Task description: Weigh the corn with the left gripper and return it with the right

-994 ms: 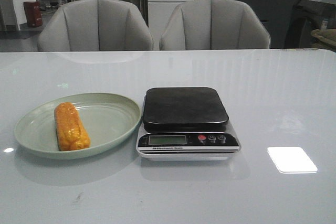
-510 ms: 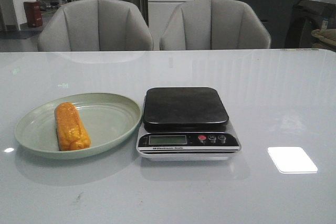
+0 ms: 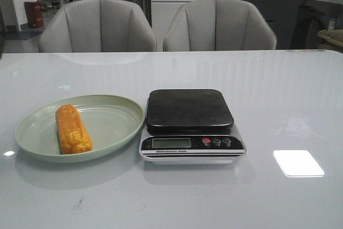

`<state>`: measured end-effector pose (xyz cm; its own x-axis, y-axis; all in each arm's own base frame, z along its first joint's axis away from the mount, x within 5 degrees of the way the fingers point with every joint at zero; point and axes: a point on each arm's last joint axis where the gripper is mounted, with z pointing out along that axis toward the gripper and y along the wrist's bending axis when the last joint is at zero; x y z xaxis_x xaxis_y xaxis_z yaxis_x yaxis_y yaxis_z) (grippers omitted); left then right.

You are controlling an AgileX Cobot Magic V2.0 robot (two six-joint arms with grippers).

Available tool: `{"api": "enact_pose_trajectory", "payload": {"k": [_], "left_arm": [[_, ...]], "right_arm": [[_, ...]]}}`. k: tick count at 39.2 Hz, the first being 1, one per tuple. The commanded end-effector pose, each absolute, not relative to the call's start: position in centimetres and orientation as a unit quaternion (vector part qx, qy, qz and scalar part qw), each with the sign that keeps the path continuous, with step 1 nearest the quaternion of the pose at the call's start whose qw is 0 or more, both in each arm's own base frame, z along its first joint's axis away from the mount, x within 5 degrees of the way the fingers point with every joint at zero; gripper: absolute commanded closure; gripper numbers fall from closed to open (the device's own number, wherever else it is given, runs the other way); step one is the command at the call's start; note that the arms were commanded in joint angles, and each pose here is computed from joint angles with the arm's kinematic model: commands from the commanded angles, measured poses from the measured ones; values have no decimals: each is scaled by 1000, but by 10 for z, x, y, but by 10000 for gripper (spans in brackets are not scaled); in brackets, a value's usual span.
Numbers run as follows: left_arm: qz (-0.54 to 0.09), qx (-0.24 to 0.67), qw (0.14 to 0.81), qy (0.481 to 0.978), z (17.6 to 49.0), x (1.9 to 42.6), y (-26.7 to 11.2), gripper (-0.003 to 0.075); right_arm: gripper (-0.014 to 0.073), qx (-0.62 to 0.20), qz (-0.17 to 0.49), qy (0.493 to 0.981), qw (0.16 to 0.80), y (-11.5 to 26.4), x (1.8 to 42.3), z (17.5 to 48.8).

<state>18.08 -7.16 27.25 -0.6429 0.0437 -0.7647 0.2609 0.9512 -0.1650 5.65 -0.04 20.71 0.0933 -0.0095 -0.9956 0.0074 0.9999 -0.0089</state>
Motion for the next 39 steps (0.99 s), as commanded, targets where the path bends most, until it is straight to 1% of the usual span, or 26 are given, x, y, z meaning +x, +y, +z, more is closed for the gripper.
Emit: {"api": "enact_pose_trajectory", "payload": {"k": [1, 5, 15, 19, 28, 39], "left_arm": [[-155, 74, 421, 891, 284, 202, -86, 144], [-152, 76, 389, 905, 278, 224, -97, 144], [-144, 71, 342, 926, 259, 268, -116, 144], [-141, 68, 308, 938, 248, 282, -123, 144], [-136, 64, 276, 949, 231, 304, -133, 144], [-126, 65, 237, 961, 209, 319, -140, 145]], "right_arm": [[443, -6, -13, 641, 767, 0, 54, 212], [443, -6, -13, 641, 767, 0, 54, 212], [443, -6, -13, 641, 768, 0, 54, 212], [443, -6, -13, 641, 768, 0, 54, 212], [443, -6, -13, 641, 768, 0, 54, 212], [443, -6, -13, 641, 768, 0, 54, 212]]}}
